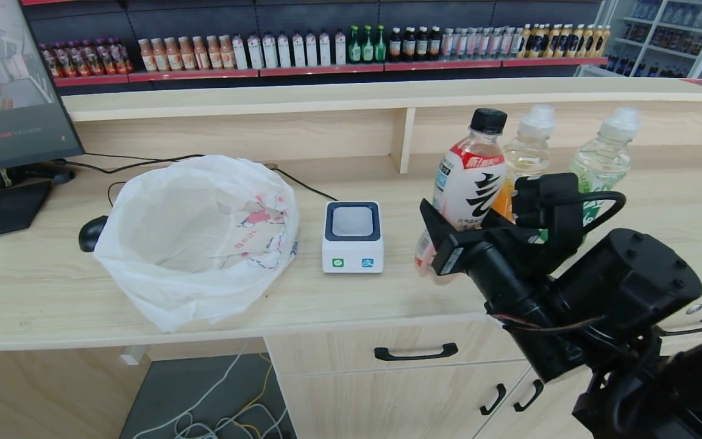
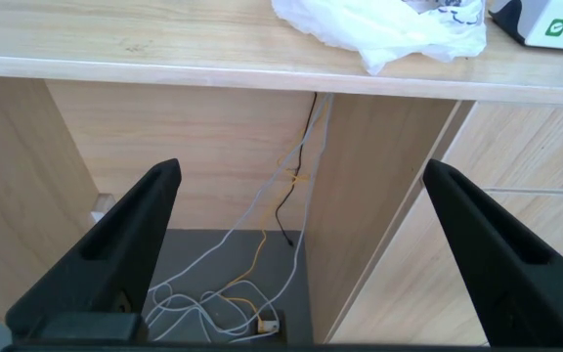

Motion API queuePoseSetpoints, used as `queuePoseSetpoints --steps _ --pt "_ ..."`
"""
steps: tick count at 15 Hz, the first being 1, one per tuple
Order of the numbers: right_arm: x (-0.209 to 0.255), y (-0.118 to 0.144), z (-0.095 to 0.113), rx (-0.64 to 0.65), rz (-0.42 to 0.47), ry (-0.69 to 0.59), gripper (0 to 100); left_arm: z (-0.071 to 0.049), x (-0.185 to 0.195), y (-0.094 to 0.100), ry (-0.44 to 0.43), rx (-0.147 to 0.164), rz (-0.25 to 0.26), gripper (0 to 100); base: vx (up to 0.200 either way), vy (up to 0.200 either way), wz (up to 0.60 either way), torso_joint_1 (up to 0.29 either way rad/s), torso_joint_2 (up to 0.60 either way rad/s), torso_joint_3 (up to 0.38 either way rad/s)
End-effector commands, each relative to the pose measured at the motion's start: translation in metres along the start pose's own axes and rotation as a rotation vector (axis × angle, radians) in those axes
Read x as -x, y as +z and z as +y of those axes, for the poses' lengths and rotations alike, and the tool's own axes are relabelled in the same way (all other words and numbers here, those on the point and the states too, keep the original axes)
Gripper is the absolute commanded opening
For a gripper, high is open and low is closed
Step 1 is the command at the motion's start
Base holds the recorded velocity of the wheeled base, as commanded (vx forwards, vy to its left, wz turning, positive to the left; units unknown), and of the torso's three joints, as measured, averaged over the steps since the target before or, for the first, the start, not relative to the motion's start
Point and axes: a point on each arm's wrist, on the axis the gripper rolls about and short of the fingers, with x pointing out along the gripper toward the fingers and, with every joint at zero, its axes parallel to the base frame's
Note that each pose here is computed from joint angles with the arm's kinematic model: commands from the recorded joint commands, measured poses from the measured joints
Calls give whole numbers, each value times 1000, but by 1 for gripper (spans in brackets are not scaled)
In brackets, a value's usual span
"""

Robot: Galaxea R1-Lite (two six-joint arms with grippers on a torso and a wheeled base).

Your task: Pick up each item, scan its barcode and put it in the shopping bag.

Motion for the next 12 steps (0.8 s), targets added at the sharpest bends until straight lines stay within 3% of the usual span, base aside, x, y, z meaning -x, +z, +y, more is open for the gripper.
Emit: queuePoseSetpoints --steps 1,8,12 --pt "24 14 4 -25 0 50 0 0 0 0 1 0 1 100 0 0 0 0 0 0" --pt "84 45 -27 -44 -14 62 0 0 0 0 1 0 1 100 0 0 0 0 0 0" --pt "92 53 -26 -101 -37 94 0 0 0 0 1 0 -1 100 0 0 0 0 0 0"
